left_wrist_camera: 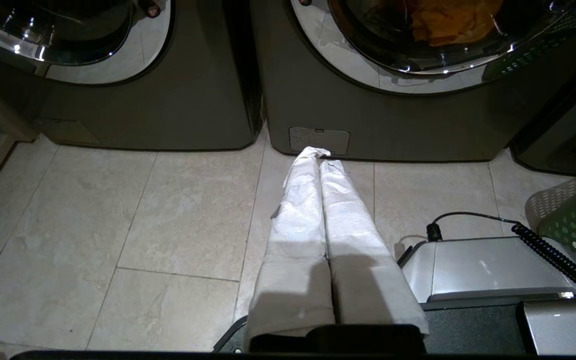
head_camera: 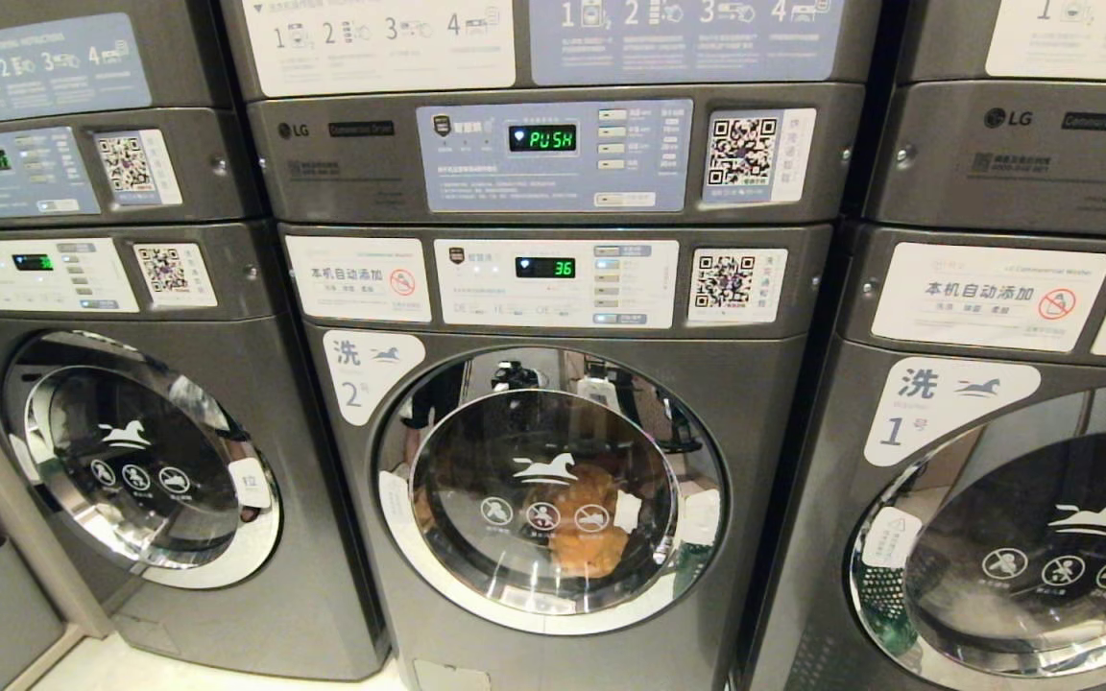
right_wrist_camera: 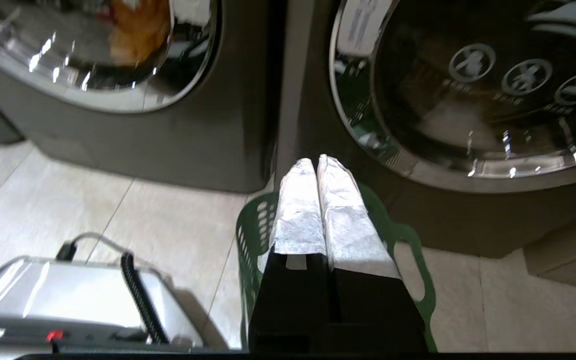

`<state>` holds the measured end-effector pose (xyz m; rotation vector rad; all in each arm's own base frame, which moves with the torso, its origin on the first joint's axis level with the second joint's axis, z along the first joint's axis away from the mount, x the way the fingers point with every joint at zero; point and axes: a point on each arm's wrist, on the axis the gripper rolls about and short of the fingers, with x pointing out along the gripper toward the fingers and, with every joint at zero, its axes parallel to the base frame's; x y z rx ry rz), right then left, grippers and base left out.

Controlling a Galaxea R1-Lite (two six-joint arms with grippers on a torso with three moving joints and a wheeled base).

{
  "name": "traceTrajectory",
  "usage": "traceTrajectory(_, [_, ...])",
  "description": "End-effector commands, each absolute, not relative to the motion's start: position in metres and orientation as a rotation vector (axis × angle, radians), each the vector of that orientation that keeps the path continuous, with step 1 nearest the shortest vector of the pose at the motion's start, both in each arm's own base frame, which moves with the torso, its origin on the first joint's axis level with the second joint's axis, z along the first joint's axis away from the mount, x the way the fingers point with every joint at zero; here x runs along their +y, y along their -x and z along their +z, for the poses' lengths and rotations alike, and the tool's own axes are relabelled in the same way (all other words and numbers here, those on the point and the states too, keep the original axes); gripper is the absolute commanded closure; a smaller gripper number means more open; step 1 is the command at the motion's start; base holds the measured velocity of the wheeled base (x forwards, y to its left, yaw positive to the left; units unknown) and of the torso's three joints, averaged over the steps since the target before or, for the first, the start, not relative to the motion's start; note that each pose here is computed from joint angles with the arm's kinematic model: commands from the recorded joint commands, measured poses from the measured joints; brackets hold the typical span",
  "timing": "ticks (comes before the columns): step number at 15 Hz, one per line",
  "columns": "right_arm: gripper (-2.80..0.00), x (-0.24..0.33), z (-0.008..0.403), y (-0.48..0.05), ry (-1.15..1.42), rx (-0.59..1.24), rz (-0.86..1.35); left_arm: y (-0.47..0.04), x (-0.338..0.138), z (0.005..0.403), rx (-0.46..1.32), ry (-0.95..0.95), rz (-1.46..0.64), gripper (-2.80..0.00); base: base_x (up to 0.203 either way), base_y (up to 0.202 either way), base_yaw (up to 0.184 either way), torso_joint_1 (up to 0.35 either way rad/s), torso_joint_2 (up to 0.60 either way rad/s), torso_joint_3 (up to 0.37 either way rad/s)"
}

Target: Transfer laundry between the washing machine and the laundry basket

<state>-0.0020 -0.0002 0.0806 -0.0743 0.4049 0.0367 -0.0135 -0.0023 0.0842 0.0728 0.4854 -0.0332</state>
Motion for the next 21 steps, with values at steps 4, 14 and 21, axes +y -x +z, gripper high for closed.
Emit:
traceTrajectory(4, [0.00, 0.000, 0.076, 0.028, 0.083, 0.077, -0.001, 0.025, -0.001, 0.081, 0.348, -0.104, -0.108, 0.00, 0.000, 0.000, 0.000, 0.000, 0.00, 0.000])
traceTrajectory(14, [0.00, 0.000, 0.076, 0.025, 0.113, 0.047, 0.006, 0.034, 0.000, 0.076, 0.187, -0.083, -0.017, 0.00, 0.000, 0.000, 0.000, 0.000, 0.00, 0.000])
traceTrajectory(21, [0.00, 0.000, 0.075, 0.025, 0.091, 0.049, 0.000, 0.034, 0.000, 0.076, 0.188, -0.089, -0.021, 0.00, 0.000, 0.000, 0.000, 0.000, 0.00, 0.000])
